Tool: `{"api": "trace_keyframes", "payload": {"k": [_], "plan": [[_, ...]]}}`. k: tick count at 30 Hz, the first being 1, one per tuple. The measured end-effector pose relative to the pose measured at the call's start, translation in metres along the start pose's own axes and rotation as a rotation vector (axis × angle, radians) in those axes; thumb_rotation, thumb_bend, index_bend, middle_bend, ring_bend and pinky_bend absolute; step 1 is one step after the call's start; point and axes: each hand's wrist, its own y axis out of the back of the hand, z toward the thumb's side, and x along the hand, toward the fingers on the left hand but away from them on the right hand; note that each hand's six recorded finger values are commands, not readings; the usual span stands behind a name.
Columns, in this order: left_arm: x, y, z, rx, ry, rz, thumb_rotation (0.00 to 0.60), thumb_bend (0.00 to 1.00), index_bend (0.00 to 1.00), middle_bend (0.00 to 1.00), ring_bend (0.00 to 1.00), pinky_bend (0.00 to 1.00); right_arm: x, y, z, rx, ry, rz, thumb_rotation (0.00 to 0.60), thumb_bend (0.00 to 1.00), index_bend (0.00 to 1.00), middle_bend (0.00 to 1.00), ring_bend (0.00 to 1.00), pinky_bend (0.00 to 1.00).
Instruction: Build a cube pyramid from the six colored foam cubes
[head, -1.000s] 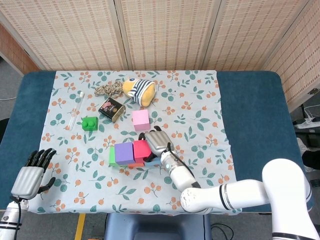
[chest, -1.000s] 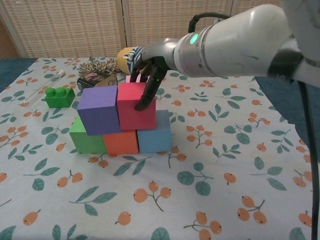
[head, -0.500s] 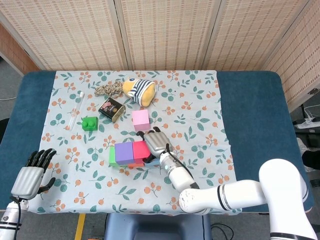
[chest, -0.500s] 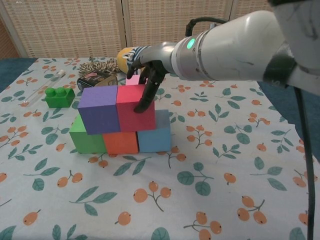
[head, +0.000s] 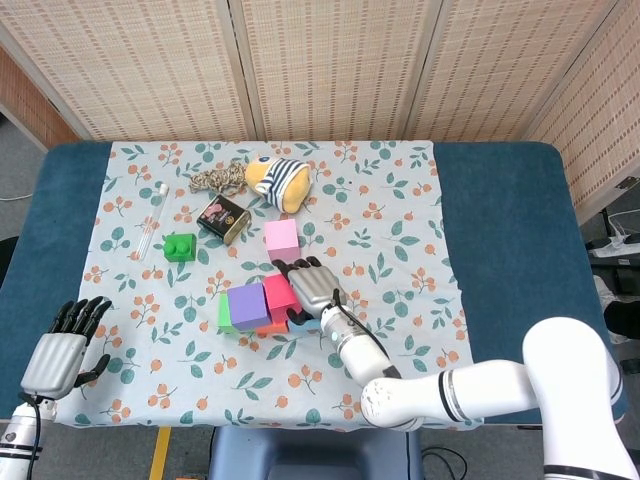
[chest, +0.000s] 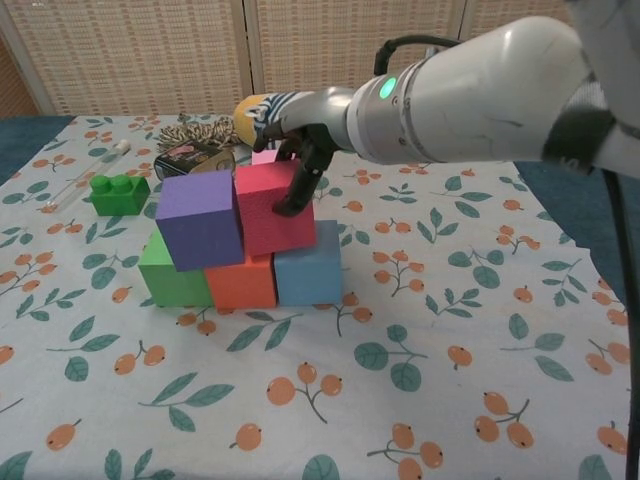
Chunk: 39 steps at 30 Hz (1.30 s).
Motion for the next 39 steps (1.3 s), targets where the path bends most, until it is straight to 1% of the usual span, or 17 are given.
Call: {"api": "trace_keyframes", "payload": {"k": [5, 12, 19, 25, 29, 32, 35, 39], "plan": [[-0.001, 0.000, 0.000, -0.002, -0.001, 0.001, 0.600, 0.35, 0.00, 0.03, 0.00, 0.05, 0.001, 0.001, -0.001, 0.009, -0.008, 0.002, 0.600, 0.30, 0.00, 0.14, 0.06, 0.02], [0.000, 0.000, 0.000, -0.003, 0.000, 0.001, 0.600, 0.35, 0.00, 0.03, 0.00, 0.05, 0.003, 0.001, 0.000, 0.007, -0.005, 0.004, 0.600, 0.22, 0.00, 0.13, 0.06, 0.02], [-0.001, 0.002, 0.000, -0.005, 0.000, 0.004, 0.600, 0.35, 0.00, 0.03, 0.00, 0.05, 0.007, 0.001, 0.004, 0.009, -0.002, 0.009, 0.600, 0.19, 0.00, 0.13, 0.06, 0.02], [-0.002, 0.003, -0.001, -0.007, 0.000, 0.009, 0.600, 0.35, 0.00, 0.03, 0.00, 0.05, 0.009, 0.005, 0.002, 0.009, -0.012, 0.006, 0.600, 0.16, 0.00, 0.11, 0.05, 0.02], [-0.003, 0.004, -0.002, -0.009, 0.003, 0.013, 0.600, 0.35, 0.00, 0.03, 0.00, 0.05, 0.010, 0.014, -0.003, -0.013, -0.014, -0.009, 0.600, 0.15, 0.00, 0.08, 0.02, 0.02], [-0.003, 0.005, -0.004, -0.011, 0.010, 0.015, 0.600, 0.35, 0.00, 0.03, 0.00, 0.05, 0.009, 0.024, -0.008, -0.045, -0.009, -0.030, 0.600, 0.14, 0.00, 0.07, 0.01, 0.02], [-0.002, 0.004, -0.006, -0.009, 0.018, 0.015, 0.600, 0.35, 0.00, 0.03, 0.00, 0.05, 0.007, 0.040, -0.019, -0.067, -0.012, -0.068, 0.600, 0.14, 0.00, 0.07, 0.00, 0.02], [0.001, 0.001, -0.008, -0.005, 0.033, 0.002, 0.600, 0.35, 0.00, 0.03, 0.00, 0.05, 0.003, 0.066, -0.035, -0.103, -0.035, -0.117, 0.600, 0.14, 0.00, 0.06, 0.00, 0.02]]}}
